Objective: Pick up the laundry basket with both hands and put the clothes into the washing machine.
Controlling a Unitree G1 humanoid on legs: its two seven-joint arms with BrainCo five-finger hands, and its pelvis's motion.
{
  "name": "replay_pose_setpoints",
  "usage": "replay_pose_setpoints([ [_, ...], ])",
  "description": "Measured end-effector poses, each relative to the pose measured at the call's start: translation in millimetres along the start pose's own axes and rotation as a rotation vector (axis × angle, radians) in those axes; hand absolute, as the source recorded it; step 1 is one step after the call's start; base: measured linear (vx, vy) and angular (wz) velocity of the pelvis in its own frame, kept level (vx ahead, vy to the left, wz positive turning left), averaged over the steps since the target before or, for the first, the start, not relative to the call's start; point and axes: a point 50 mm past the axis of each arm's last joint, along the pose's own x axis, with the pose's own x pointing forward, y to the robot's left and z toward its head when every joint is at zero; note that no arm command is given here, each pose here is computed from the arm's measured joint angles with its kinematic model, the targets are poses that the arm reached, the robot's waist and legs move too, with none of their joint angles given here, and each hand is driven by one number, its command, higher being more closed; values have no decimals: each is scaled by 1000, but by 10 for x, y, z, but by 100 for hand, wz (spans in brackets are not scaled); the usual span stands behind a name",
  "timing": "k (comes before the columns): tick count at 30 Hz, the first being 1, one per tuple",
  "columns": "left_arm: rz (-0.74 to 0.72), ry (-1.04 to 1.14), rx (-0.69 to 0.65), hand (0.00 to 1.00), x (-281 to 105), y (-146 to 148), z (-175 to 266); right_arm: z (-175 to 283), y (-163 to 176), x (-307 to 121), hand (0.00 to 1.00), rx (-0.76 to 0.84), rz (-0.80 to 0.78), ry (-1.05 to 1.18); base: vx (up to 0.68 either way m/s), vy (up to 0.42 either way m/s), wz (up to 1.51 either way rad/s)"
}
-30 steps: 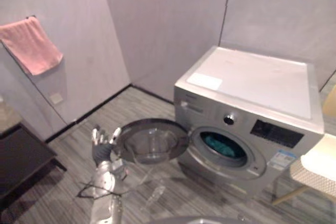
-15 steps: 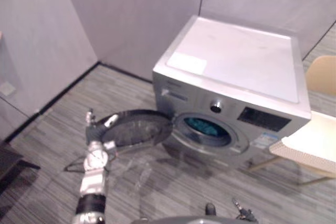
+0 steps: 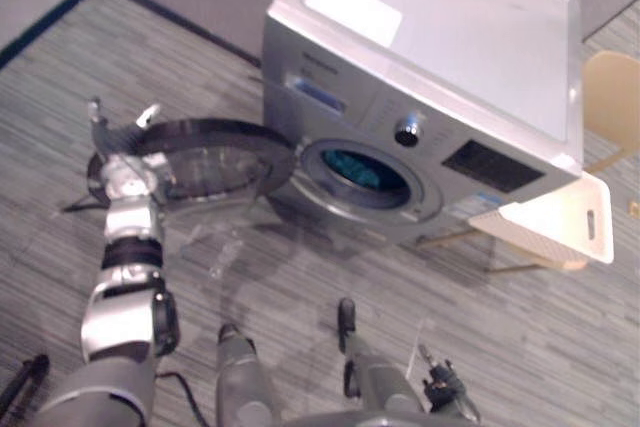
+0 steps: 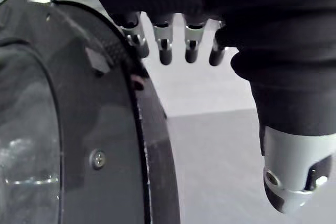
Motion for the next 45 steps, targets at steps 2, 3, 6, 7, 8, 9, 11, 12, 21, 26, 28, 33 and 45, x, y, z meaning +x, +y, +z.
replay_pose_setpoints([
  [2, -34, -12, 60, 0, 50, 46, 35, 1, -1, 0, 0, 18, 2, 1, -74, -64, -8],
  [3, -48, -12, 73, 0, 63, 77, 31, -3, -4, 0, 0, 24, 6, 3, -35, -47, 2],
  [6, -121, 32, 78, 0, 24, 99, -122, -10, -19, 2, 0, 22, 23, 13, 2, -39, 5],
  [7, -119, 47, 77, 0, 8, 131, -180, -16, -20, 4, 0, 21, 23, 18, 0, 0, 0],
  [8, -101, 91, 66, 0, -46, 213, -345, -35, -30, 6, 0, 18, 18, 30, 0, 0, 0],
  [9, -90, 117, 61, 0, -82, 253, -438, -43, -39, 8, 0, 16, 14, 36, 26, 11, 3],
  [11, -79, 234, 87, 0, -293, 369, -860, -53, -72, 20, 0, -2, -4, 60, 27, 22, 14],
  [12, -82, 272, 99, 0, -368, 389, -985, -54, -85, 24, 0, -14, -10, 66, 30, 24, 17],
  [21, -525, 1007, 209, 0, -2584, 146, -2620, -109, -424, -19, 0, -97, -117, 138, 55, 49, 4],
  [26, -665, 1109, 259, 0, -2922, 91, -2713, -27, -436, -8, 0, -48, -123, 101, -31, 1, -60],
  [28, -654, 1140, 254, 0, -2980, 112, -2734, 39, -479, -8, 0, -28, -134, 73, -60, -3, -100],
  [33, -463, 1204, 109, 0, -2960, -187, -2650, 153, -487, -9, 0, 89, -161, 3, -59, -101, -97],
  [45, -263, 508, -658, 0, -1271, -1011, -1170, 185, -940, -165, 0, 252, -343, -79, 16, -50, -37],
])
